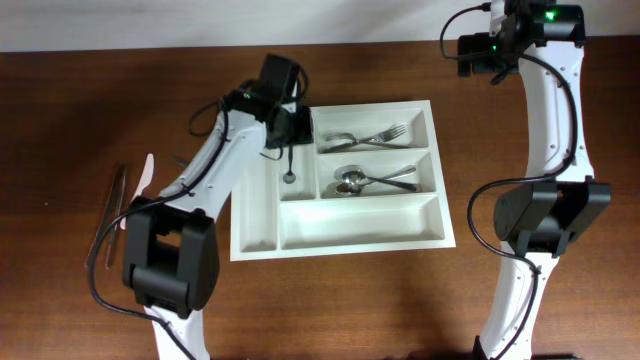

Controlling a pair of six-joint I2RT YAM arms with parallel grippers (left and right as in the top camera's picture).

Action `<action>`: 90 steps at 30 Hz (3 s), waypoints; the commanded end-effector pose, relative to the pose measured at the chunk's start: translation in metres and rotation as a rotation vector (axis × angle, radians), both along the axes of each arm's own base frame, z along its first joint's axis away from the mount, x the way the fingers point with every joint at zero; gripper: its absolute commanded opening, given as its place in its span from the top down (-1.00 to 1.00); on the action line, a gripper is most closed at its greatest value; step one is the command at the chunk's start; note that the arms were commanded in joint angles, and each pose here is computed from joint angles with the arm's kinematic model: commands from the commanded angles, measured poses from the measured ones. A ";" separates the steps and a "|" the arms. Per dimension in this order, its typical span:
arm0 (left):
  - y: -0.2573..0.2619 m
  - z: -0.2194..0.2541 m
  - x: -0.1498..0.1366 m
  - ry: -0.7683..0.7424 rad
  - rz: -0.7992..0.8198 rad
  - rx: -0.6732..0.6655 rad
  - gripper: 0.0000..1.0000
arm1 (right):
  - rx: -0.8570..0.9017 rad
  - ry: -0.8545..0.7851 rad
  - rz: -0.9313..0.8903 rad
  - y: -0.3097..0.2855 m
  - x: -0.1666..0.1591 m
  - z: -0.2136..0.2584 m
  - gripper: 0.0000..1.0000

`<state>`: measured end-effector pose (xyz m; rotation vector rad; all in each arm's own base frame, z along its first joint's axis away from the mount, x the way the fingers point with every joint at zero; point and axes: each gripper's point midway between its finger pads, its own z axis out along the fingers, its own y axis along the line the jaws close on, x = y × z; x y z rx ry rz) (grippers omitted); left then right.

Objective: Pack container

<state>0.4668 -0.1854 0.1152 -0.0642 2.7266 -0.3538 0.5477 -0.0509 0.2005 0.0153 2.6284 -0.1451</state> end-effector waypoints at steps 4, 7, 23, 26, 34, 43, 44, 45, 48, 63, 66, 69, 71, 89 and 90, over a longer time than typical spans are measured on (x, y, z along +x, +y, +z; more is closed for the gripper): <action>0.089 0.074 0.014 -0.080 0.323 0.013 0.02 | -0.006 -0.024 -0.019 -0.004 -0.001 0.011 -0.97; 0.133 0.067 0.002 0.005 0.477 0.009 0.02 | -0.006 -0.024 -0.019 -0.004 -0.001 0.011 -0.97; 0.212 0.004 -0.010 0.208 0.742 0.025 0.03 | -0.006 -0.024 -0.019 -0.004 -0.001 0.011 -0.97; 0.214 -0.017 -0.011 0.257 0.755 0.036 0.03 | -0.006 -0.024 -0.019 -0.004 -0.001 0.011 -0.97; 0.220 -0.066 -0.016 0.371 0.767 0.070 0.07 | -0.006 -0.024 -0.019 -0.004 -0.001 0.011 -0.97; 0.221 -0.095 -0.018 0.426 0.797 0.075 0.13 | -0.006 -0.024 -0.019 -0.004 -0.001 0.011 -0.97; 0.219 -0.099 -0.019 0.437 0.795 0.071 0.12 | -0.006 -0.024 -0.019 -0.004 -0.001 0.011 -0.97; 0.218 -0.103 -0.020 0.450 0.794 0.067 0.13 | -0.006 -0.024 -0.019 -0.004 -0.001 0.011 -0.97; 0.218 -0.117 -0.022 0.482 0.812 0.061 0.13 | -0.006 -0.024 -0.019 -0.004 -0.001 0.011 -0.97; 0.219 -0.128 -0.016 0.475 0.833 0.035 0.63 | -0.006 -0.024 -0.019 -0.004 -0.001 0.011 -0.97; 0.219 -0.127 -0.013 0.468 0.832 0.034 0.69 | -0.006 -0.024 -0.019 -0.004 -0.001 0.011 -0.97; 0.219 -0.122 -0.009 0.451 0.828 0.028 0.76 | -0.006 -0.024 -0.019 -0.004 -0.001 0.011 -0.98; 0.220 -0.116 -0.005 0.441 0.828 0.024 0.78 | -0.006 -0.024 -0.019 -0.004 -0.001 0.011 -0.97; 0.165 0.029 0.046 0.169 0.546 -0.218 0.96 | -0.006 -0.024 -0.019 -0.004 -0.001 0.011 -0.97; 0.158 0.036 0.046 0.155 0.517 -0.220 0.96 | -0.006 -0.024 -0.019 -0.004 -0.001 0.011 -0.97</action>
